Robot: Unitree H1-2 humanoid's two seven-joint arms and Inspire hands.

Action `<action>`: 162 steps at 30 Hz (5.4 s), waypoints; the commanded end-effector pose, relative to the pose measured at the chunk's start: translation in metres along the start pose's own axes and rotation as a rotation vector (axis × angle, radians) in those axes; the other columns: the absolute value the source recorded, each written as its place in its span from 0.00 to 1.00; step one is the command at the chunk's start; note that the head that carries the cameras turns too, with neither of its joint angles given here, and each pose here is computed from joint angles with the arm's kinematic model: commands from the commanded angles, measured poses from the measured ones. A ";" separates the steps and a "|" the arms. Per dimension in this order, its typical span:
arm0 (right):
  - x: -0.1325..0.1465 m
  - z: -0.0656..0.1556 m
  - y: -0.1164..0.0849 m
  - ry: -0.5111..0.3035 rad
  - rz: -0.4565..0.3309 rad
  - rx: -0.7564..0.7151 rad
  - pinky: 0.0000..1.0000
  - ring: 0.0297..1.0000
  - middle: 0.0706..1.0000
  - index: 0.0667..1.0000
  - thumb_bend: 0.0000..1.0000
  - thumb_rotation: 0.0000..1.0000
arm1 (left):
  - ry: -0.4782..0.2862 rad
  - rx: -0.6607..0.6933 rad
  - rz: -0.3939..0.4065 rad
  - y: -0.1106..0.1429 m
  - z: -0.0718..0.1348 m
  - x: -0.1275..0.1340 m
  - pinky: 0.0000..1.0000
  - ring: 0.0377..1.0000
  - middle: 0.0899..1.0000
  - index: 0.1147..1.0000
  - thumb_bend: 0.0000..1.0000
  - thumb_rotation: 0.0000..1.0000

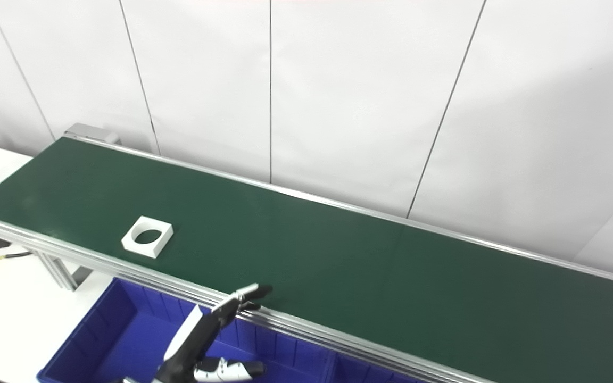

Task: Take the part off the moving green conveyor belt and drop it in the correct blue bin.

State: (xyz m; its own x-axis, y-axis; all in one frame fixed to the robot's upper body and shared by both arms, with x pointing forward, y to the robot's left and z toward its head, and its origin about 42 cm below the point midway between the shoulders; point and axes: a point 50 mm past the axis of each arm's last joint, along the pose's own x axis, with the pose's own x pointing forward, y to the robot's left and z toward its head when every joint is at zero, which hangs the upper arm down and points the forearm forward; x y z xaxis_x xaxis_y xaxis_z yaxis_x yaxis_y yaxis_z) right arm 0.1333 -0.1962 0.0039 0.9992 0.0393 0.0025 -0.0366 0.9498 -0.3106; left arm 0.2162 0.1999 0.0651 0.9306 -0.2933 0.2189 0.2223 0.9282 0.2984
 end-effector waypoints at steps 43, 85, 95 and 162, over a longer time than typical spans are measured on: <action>0.005 0.020 -0.015 -0.109 -0.003 0.026 0.78 0.81 0.79 0.80 0.68 0.54 | -0.030 0.512 -0.142 0.123 0.012 0.157 0.86 0.94 0.96 0.91 0.81 0.36; 0.001 0.018 -0.016 -0.085 -0.011 0.049 0.84 0.84 0.82 0.82 0.69 0.62 | 0.389 0.714 -0.357 0.166 -0.017 0.170 1.00 1.00 1.00 0.89 0.96 0.01; 0.000 0.018 -0.018 -0.083 -0.012 0.046 0.85 0.85 0.82 0.82 0.69 0.64 | 0.410 0.722 -0.375 0.147 -0.036 0.166 0.64 0.73 0.85 0.76 0.77 0.00; 0.005 0.047 0.005 -0.128 -0.058 0.093 0.87 0.86 0.84 0.84 0.78 0.69 | 0.015 0.204 -0.333 0.071 -0.012 0.058 0.38 0.41 0.46 0.42 0.50 0.00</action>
State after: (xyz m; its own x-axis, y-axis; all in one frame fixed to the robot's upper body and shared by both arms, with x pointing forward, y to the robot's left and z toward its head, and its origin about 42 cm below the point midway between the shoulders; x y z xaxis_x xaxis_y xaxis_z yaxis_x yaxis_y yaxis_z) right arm 0.1340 -0.1804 0.0359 0.9979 0.0114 0.0645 0.0044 0.9706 -0.2406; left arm 0.2851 0.2549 0.0763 0.8417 -0.5399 -0.0009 0.4645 0.7234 0.5108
